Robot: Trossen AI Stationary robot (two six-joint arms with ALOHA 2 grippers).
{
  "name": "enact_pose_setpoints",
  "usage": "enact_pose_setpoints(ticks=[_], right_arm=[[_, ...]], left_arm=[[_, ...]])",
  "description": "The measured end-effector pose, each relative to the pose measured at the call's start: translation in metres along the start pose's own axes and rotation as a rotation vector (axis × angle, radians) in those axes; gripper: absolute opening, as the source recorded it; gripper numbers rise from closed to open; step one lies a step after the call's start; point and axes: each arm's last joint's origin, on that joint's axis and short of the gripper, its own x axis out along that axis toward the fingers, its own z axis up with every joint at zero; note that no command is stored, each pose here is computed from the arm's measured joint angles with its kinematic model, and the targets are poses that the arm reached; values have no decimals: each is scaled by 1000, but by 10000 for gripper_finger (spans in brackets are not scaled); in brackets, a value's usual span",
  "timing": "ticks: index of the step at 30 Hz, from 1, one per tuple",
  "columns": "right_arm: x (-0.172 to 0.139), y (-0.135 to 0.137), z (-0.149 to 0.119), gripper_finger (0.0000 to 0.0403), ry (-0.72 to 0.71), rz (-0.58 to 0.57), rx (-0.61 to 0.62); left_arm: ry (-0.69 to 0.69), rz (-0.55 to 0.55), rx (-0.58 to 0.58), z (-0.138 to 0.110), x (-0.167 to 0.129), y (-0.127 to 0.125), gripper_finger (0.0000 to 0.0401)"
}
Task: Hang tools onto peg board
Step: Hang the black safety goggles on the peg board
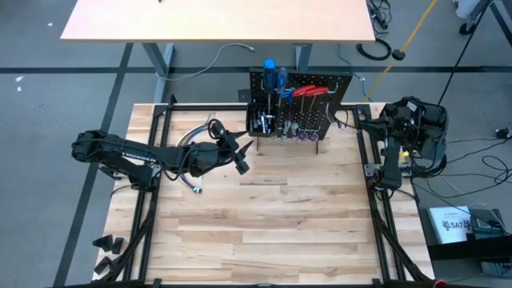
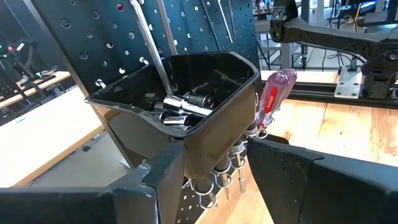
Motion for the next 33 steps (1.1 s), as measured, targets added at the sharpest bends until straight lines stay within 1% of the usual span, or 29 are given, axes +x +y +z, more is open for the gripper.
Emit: enact_pose_setpoints(ticks=[6, 11, 15, 20, 27, 33], right_arm=[[2, -5, 12, 11, 9, 34, -21], [5, -4, 11, 11, 22, 79, -47], [5, -5, 11, 11, 23, 80, -55], [5, -9, 16, 11, 24, 80, -36], [6, -19, 19, 11, 23, 79, -27], [6, -32, 17, 11, 21, 66, 7]], left_arm=[[-1, 0, -1, 0, 0, 0, 180], [0, 0, -1, 0, 0, 0, 180], [0, 1, -1, 0, 0, 0, 180], [0, 1, -1, 0, 0, 0, 180], [-1, 1, -1, 0, 0, 0, 180], [0, 1, 0, 0, 0, 0, 180]])
